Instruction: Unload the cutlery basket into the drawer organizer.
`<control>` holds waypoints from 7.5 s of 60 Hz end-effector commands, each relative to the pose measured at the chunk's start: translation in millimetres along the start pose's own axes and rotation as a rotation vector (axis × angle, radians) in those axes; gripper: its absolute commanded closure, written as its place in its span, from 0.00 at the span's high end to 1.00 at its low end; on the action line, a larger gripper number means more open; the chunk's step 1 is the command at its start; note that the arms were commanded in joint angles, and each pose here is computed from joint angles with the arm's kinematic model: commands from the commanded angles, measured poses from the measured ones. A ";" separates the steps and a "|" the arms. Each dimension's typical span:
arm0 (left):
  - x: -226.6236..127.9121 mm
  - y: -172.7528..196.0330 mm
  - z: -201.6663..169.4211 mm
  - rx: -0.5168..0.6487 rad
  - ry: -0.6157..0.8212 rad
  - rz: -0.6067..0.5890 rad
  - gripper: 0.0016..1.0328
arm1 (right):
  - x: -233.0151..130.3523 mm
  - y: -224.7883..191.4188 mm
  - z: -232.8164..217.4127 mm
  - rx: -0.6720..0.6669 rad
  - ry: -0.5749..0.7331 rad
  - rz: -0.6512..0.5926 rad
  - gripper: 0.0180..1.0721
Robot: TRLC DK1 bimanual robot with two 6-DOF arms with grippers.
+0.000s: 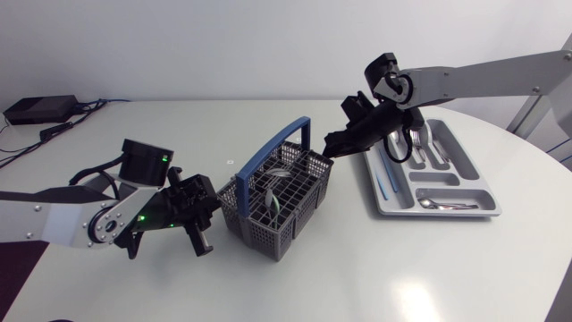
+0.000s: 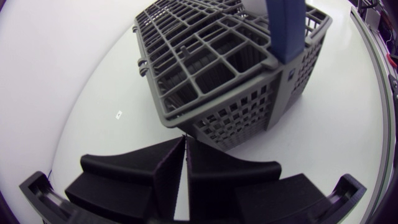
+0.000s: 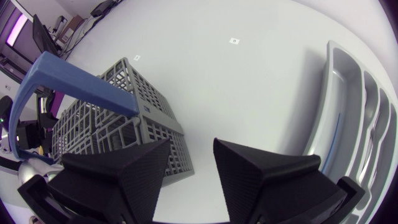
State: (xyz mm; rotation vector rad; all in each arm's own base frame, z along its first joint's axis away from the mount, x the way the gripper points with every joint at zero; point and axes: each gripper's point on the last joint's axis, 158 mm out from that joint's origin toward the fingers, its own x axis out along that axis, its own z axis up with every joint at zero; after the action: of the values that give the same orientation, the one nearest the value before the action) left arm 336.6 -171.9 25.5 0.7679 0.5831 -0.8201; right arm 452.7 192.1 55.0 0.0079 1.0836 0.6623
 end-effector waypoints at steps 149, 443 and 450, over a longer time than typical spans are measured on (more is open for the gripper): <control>-85.0 11.8 38.5 -0.007 -0.325 0.173 0.21 | -61.5 192.7 -64.8 -1.048 -0.527 -0.557 0.36; -0.2 -36.7 82.0 0.080 -0.228 0.049 0.21 | -245.4 156.3 -21.3 -0.737 -0.987 -0.536 0.05; -2.5 -28.1 80.4 0.074 -0.229 0.069 0.21 | -254.3 135.0 -12.2 -0.691 -0.959 -0.550 0.06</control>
State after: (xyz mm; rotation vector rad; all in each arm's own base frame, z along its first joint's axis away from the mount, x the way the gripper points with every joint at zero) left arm 321.3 -256.7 75.1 0.7189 0.2949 -0.8747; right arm 292.5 182.8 274.9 -0.5614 -0.0983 0.4451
